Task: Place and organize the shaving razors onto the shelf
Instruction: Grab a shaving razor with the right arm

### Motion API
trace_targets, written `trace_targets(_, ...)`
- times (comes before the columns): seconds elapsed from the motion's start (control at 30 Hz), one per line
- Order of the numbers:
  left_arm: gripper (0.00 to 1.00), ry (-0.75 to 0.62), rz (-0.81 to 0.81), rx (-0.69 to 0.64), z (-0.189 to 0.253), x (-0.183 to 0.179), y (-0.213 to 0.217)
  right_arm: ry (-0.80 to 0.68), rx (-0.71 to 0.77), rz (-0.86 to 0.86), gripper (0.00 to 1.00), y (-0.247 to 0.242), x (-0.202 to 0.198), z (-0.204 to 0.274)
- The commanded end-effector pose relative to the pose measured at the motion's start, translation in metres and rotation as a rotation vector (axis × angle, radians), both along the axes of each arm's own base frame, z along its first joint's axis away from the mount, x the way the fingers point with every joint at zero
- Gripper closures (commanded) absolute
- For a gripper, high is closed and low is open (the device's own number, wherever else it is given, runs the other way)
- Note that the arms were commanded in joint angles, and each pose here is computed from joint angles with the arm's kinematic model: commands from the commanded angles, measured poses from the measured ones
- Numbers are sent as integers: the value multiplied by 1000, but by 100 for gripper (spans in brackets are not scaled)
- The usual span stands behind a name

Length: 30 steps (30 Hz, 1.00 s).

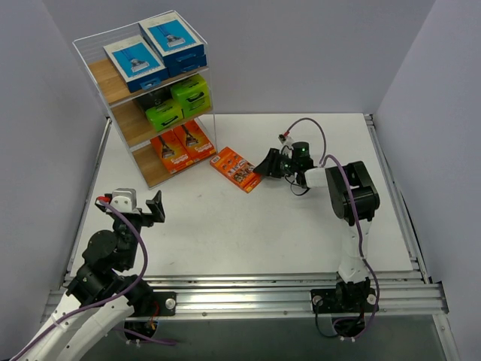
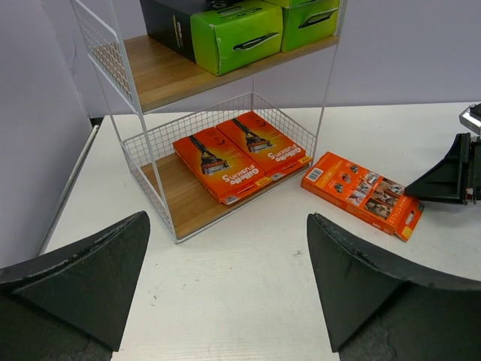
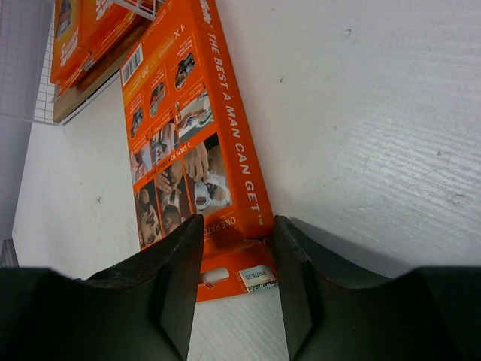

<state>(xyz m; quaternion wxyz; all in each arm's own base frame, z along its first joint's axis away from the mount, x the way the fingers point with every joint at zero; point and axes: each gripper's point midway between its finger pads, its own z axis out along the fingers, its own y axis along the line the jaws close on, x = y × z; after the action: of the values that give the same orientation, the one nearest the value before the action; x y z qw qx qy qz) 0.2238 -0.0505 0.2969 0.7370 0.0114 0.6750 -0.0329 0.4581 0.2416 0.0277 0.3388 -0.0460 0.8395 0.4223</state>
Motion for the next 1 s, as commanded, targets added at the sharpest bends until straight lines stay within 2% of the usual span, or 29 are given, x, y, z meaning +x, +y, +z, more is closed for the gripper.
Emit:
trace_targets(0.0, 6, -31, -12, -27, 18, -2, -1, 9, 15, 5, 62, -4, -11, 0)
trace_targets(0.5, 6, -38, 2, -32, 19, -3, 3, 40, 39, -4, 57, 2, -55, -9)
trace_targets(0.77, 6, -34, 5, -30, 18, -3, 3, 67, 102, -10, 62, 11, -66, -13)
trace_targets(0.97, 6, -32, 2, -27, 18, -2, 3, 55, 61, -2, 62, 17, -77, -17)
